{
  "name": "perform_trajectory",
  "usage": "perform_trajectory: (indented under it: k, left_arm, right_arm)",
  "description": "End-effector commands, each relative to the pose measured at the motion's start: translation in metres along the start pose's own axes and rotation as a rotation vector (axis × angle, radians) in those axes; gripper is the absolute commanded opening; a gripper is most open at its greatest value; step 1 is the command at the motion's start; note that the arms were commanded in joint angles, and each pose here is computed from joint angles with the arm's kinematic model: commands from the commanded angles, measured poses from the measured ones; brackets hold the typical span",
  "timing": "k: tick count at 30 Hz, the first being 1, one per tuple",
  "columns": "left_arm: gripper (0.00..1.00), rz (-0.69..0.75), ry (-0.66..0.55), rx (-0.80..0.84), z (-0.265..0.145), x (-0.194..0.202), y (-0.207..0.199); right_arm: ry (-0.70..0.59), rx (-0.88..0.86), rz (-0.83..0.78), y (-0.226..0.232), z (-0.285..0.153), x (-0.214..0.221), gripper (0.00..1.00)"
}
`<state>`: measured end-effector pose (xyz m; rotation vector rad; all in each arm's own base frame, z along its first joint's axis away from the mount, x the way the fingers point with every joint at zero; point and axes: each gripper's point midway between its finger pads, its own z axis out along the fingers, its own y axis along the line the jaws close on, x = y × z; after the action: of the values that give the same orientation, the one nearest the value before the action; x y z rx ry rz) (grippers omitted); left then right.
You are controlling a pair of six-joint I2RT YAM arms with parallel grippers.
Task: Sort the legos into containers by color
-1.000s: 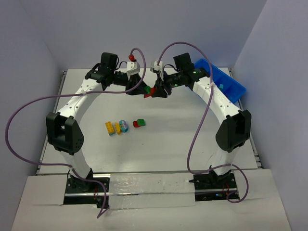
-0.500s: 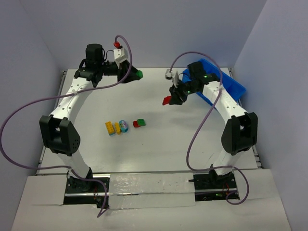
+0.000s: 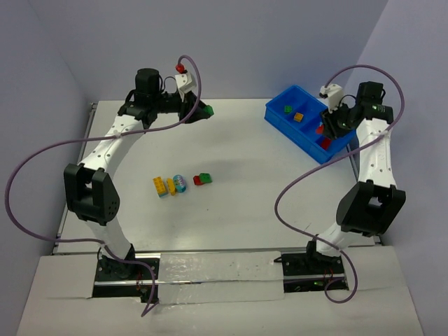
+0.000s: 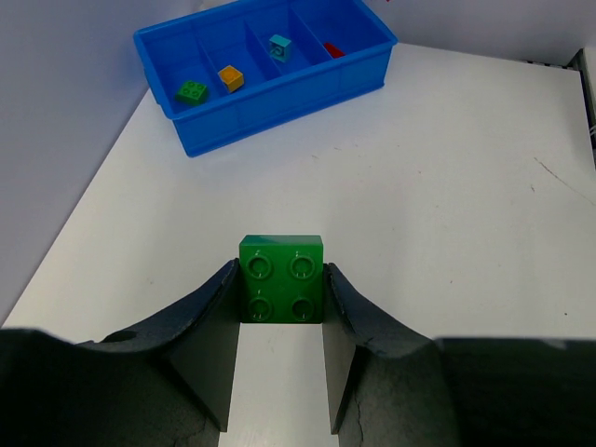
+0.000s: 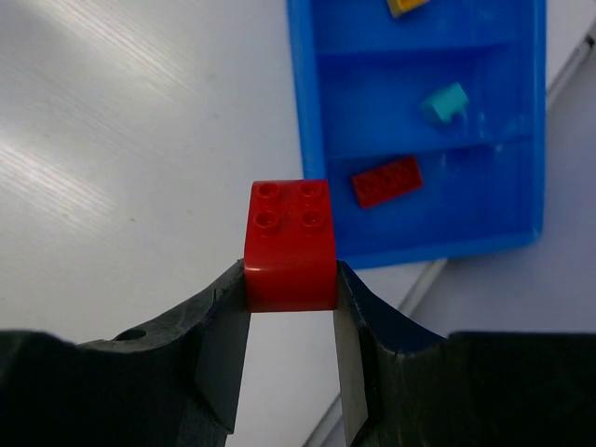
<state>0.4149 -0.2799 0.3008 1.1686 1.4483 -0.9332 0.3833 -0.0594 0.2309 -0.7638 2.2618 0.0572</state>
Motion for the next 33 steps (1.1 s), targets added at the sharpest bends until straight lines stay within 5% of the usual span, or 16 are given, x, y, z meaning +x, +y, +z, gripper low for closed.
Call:
perform_trajectory:
  k: [1,15,24,33]
  left_arm:
    - [0.0,0.037,-0.033,-0.018,0.005,-0.016,0.006]
    - [0.0,0.022,-0.013,-0.072,0.004,-0.011,0.009]
    - [0.01,0.02,0.007,-0.1,0.003,-0.007,0.013]
    - [0.01,0.007,0.042,-0.115,0.001,-0.004,0.014]
  right_arm:
    - [0.144,0.119,0.109,-0.039,0.002,0.025,0.0]
    - [0.231,0.464,0.476,-0.129,0.045,0.04,0.0]
    - [0.249,0.525,0.604,-0.143,0.075,0.055,0.0]
    - [0.246,0.531,0.628,-0.154,0.097,0.058,0.15]
